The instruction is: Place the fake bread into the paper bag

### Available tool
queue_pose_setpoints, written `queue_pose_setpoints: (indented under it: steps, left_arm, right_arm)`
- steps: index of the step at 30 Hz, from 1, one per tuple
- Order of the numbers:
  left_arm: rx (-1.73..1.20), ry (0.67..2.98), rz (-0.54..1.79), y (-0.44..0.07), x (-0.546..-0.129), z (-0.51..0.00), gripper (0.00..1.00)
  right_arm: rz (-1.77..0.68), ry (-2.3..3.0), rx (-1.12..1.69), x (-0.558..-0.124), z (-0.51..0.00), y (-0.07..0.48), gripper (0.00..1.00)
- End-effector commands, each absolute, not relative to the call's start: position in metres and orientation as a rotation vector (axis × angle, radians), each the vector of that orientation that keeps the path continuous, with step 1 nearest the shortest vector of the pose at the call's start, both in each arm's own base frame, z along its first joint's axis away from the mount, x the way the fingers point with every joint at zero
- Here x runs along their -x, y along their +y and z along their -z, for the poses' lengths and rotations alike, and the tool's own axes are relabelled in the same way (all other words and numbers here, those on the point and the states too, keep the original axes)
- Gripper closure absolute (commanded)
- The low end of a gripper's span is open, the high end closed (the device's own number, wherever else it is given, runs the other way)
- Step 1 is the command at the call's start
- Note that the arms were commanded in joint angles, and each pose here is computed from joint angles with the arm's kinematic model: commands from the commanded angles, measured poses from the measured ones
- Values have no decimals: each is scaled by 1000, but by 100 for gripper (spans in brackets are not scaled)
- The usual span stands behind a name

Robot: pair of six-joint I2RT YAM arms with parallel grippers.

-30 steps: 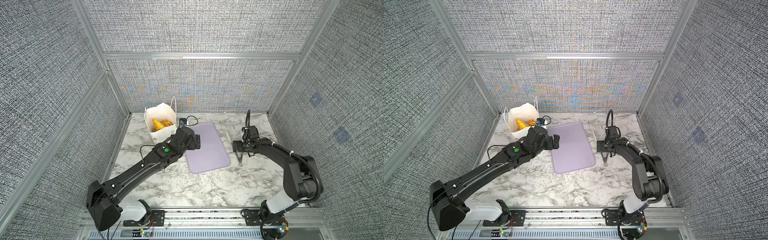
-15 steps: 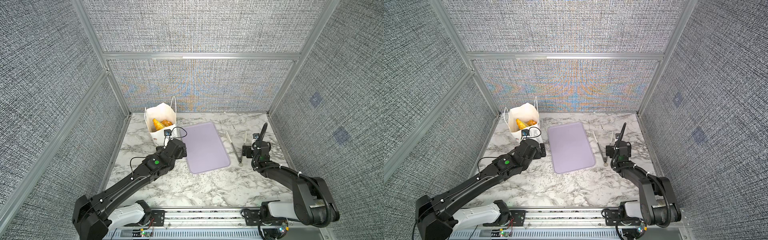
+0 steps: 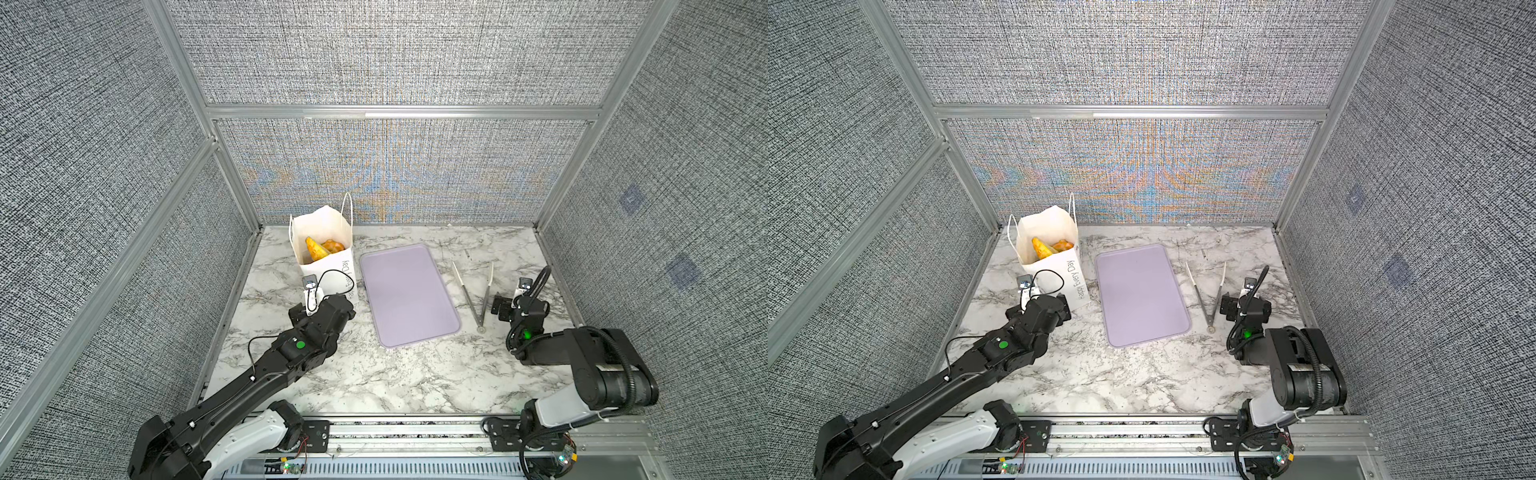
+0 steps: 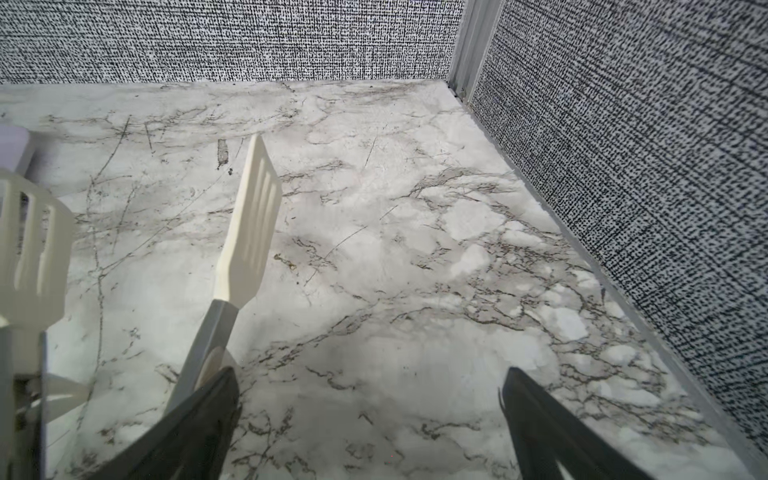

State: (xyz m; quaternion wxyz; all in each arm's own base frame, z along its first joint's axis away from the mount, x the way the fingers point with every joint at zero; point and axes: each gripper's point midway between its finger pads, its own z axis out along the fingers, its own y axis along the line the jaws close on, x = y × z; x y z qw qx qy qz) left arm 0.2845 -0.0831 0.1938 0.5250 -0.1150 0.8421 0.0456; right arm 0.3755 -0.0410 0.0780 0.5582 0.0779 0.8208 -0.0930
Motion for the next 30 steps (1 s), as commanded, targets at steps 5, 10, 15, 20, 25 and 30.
queue_pose_setpoints:
  steps: [5,10,15,20,25,30]
  left_arm:
    - [314,1774,-283,-36,-312,-200,1]
    - [215,1706,-351,-21,-320,-185,0]
    - [204,1657,-339,-9,-330,-184,0]
    - [96,1653,-353,-3,-340,-170,0]
    - [71,1574,-259,6,-337,-157,0]
    - [102,1557,-207,11,-333,-144,1]
  right_arm:
    - [175,1840,-185,-384,-99,-37,1]
    - [174,1839,-185,-384,-99,-37,1]
    - [174,1840,-185,-384,-99,-37,1]
    - [174,1840,-186,-384,-99,-37,1]
    - [174,1840,-185,-384,-99,-37,1]
    - [173,1836,-175,-383,-99,-36,1]
